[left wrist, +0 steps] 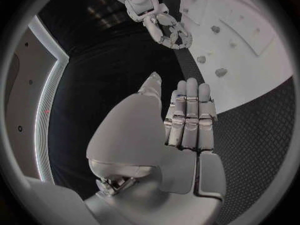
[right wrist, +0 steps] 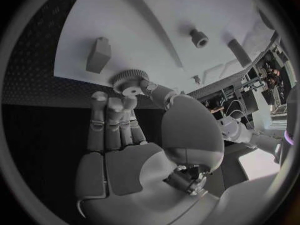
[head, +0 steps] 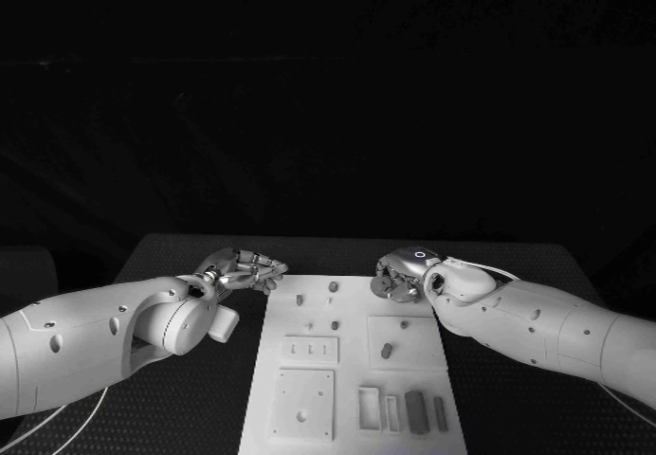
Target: Assemble the parts on the task board
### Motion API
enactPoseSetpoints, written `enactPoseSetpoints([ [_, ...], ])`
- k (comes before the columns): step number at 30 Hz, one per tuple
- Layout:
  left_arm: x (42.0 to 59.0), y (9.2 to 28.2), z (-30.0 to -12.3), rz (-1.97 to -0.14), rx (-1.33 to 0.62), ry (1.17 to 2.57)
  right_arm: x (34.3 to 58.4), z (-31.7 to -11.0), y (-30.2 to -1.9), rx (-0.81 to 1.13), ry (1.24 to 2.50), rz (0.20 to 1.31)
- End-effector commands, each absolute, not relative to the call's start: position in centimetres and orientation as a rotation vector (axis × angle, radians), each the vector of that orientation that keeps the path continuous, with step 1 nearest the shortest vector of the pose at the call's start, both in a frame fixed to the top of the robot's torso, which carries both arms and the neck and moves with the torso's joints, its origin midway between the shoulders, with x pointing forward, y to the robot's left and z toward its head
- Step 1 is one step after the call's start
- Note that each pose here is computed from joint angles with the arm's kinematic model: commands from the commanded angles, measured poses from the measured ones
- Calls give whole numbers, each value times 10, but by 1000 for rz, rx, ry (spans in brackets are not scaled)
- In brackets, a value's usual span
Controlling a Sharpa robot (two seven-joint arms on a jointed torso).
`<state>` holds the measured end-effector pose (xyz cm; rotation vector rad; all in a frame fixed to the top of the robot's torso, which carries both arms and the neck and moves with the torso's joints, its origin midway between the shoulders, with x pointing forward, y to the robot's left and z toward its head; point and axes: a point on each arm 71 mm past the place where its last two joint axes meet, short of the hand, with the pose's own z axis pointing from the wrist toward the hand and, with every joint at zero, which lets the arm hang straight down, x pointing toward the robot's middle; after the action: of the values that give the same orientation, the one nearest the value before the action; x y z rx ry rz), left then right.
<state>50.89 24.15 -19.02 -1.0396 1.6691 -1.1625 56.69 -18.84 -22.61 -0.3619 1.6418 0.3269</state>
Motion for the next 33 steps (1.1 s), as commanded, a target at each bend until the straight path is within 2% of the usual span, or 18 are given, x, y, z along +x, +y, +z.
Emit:
enactPoseSetpoints([
  [1, 509, 240, -189, -1179, -1029, 1672, 562, -240, -193, -386, 1693, 292],
  [23, 508, 241, -189, -1177, -1030, 1670, 558, -216, -183, -400, 1592, 304],
  [33, 508, 241, -189, -1177, -1031, 1670, 549, -201, -164, -429, 1527, 330],
])
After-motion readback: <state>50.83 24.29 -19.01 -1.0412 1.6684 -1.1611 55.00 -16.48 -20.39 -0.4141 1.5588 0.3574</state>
